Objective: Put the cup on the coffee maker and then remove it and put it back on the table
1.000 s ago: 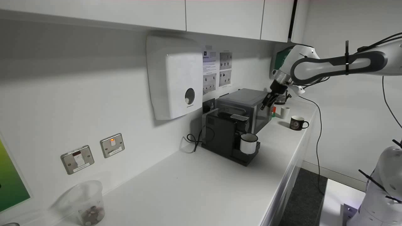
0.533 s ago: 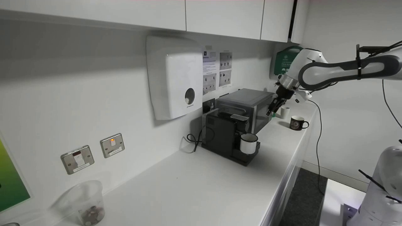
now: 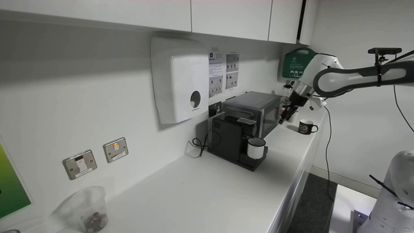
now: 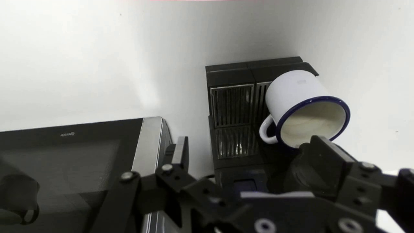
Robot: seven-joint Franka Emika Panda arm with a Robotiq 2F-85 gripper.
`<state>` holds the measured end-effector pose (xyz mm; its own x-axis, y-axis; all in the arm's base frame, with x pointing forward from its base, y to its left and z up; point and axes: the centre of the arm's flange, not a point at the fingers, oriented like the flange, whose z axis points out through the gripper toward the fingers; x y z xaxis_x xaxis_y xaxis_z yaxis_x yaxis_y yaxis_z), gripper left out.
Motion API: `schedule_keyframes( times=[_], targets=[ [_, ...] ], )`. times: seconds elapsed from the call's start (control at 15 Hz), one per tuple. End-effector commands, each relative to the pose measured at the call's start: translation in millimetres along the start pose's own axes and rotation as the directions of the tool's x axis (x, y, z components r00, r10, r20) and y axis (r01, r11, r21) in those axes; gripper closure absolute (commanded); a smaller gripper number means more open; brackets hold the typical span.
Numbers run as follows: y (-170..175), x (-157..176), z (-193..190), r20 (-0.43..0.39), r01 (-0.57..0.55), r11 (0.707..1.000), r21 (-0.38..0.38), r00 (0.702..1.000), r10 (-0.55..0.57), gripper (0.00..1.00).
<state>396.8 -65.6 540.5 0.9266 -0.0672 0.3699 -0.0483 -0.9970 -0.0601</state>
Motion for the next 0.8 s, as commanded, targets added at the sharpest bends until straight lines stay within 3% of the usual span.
schedule_keyframes(
  times=[0.0, 0.47, 0.73],
  targets=[
    [-0.1, -0.4, 0.0, 0.0, 0.0, 1.0, 0.0, 1.0, 0.0, 0.0],
    [-0.1, -0.4, -0.1, 0.0, 0.0, 1.0, 0.001, 1.0, 0.0, 0.0],
    [1.9, 0.9, 0.2, 0.016, -0.061, 0.998, -0.018, 0.998, 0.062, 0.0]
  ],
)
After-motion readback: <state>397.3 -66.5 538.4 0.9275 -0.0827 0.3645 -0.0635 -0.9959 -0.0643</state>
